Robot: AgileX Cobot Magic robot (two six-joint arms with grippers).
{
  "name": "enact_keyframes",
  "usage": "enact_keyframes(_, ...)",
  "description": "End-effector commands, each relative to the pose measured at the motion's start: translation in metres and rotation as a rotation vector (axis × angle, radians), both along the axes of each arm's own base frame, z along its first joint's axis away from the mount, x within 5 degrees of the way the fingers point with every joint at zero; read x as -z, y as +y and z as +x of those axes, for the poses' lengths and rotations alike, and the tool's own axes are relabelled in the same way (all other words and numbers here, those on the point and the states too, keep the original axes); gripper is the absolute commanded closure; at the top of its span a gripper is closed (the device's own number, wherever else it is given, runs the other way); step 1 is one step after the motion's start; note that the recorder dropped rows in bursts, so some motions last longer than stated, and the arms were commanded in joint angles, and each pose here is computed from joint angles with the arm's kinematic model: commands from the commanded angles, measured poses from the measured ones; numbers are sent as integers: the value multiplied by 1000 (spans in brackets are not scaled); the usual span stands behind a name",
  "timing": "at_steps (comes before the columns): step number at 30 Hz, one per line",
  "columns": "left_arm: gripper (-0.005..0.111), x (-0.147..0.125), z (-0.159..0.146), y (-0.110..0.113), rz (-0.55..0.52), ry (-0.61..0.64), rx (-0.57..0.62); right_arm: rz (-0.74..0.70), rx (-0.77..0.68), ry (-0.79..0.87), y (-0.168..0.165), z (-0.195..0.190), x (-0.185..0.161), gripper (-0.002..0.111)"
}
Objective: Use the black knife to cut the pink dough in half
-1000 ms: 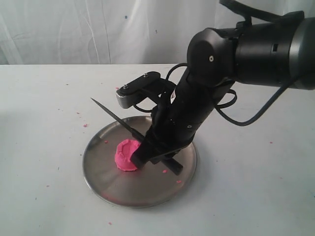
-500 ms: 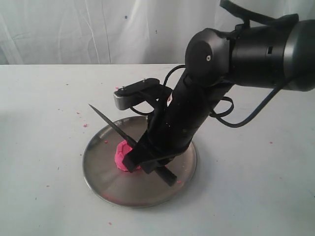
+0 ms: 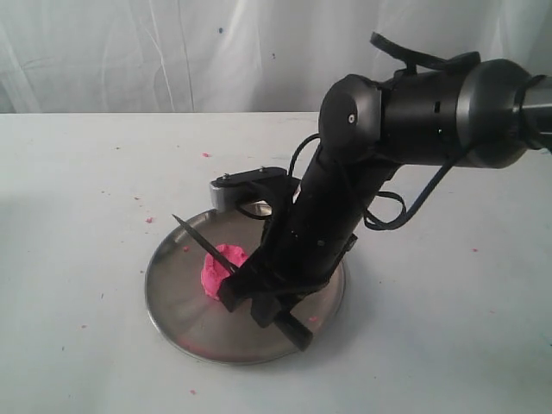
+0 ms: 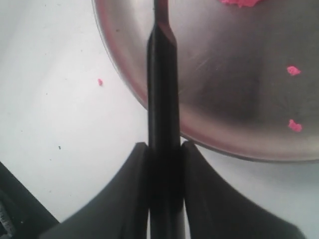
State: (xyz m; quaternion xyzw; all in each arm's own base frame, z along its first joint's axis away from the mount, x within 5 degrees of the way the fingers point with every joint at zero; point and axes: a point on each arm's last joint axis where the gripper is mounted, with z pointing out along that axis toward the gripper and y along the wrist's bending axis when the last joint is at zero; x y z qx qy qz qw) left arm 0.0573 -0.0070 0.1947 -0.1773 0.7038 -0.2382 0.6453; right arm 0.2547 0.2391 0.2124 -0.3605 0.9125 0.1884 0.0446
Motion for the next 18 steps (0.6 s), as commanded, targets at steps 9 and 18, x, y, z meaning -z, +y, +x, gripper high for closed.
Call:
enact_keyframes(9, 107, -124, -12, -37, 393, 343, 608, 9, -44, -29, -3, 3, -5, 108)
enact_keyframes(18, 107, -117, 67, -50, 635, 504, 644, 50, -46, -75, -7, -3, -27, 108)
